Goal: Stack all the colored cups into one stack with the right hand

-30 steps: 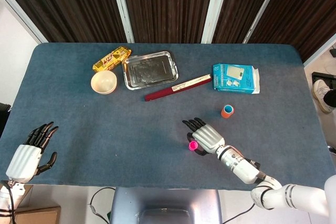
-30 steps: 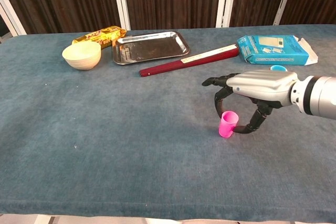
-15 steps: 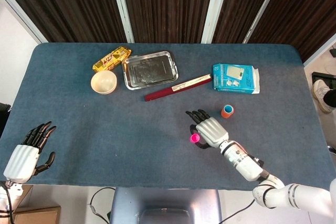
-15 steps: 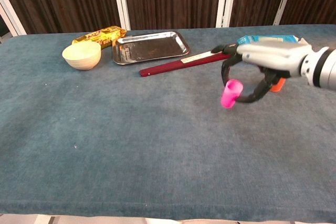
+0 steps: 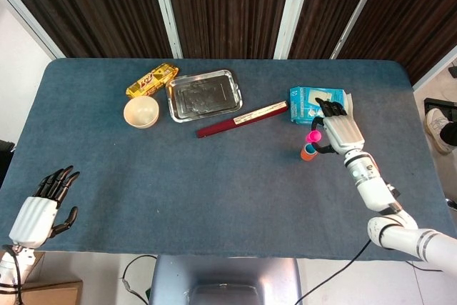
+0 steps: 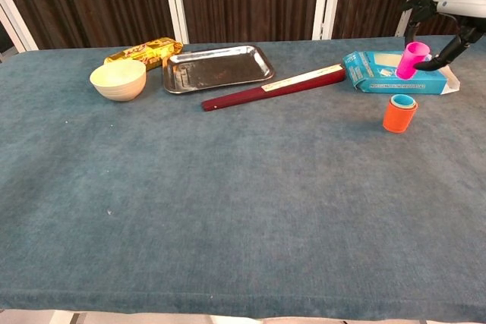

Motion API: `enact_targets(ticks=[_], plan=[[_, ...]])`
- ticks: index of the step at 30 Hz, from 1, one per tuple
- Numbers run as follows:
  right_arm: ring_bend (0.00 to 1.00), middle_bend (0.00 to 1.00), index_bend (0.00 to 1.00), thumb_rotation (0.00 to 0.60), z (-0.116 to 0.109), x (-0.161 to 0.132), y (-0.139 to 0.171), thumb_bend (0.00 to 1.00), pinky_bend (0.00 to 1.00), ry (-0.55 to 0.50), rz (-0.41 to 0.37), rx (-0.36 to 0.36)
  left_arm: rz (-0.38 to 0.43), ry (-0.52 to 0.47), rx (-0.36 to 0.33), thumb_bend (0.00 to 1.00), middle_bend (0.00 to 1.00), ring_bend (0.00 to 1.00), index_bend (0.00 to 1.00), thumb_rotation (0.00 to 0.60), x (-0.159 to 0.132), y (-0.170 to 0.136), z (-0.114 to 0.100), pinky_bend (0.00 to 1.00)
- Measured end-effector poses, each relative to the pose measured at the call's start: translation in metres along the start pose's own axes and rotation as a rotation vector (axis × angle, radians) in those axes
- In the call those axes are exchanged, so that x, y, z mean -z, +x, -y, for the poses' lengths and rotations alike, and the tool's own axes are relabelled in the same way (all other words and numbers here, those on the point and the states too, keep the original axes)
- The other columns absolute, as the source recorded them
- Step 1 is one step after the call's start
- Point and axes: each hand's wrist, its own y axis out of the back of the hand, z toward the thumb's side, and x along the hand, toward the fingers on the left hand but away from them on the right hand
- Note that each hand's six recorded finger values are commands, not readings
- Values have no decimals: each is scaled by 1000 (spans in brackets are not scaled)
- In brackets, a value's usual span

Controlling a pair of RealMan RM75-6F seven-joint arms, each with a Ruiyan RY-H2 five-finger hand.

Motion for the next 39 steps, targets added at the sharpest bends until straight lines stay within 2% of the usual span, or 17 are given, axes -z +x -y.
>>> enact_targets(ticks=[12, 26, 29, 34, 39], plan=[[0, 32, 624, 600, 25, 14, -2, 407, 0, 8, 21, -71, -3, 5, 11, 471, 0, 0, 0, 600, 0, 2, 3, 127], [0, 32, 614, 600, 34, 3, -5, 407, 0, -5, -10, -81, -5, 3, 15, 472, 0, 0, 0, 600, 0, 2, 3, 126], [0, 32, 574, 600, 34, 3, -5, 407, 0, -4, -12, -82, -5, 3, 15, 471, 0, 0, 0, 600, 0, 2, 3, 127], [0, 12, 317, 600, 36, 2, -6, 407, 0, 5, -14, -83, -10, 3, 19, 471, 0, 0, 0, 600, 1, 2, 3, 126], [0, 0, 253, 600, 34, 2, 0, 407, 0, 18, -18, -78, -11, 1, 19, 471, 0, 0, 0, 600, 1, 2, 3, 126]])
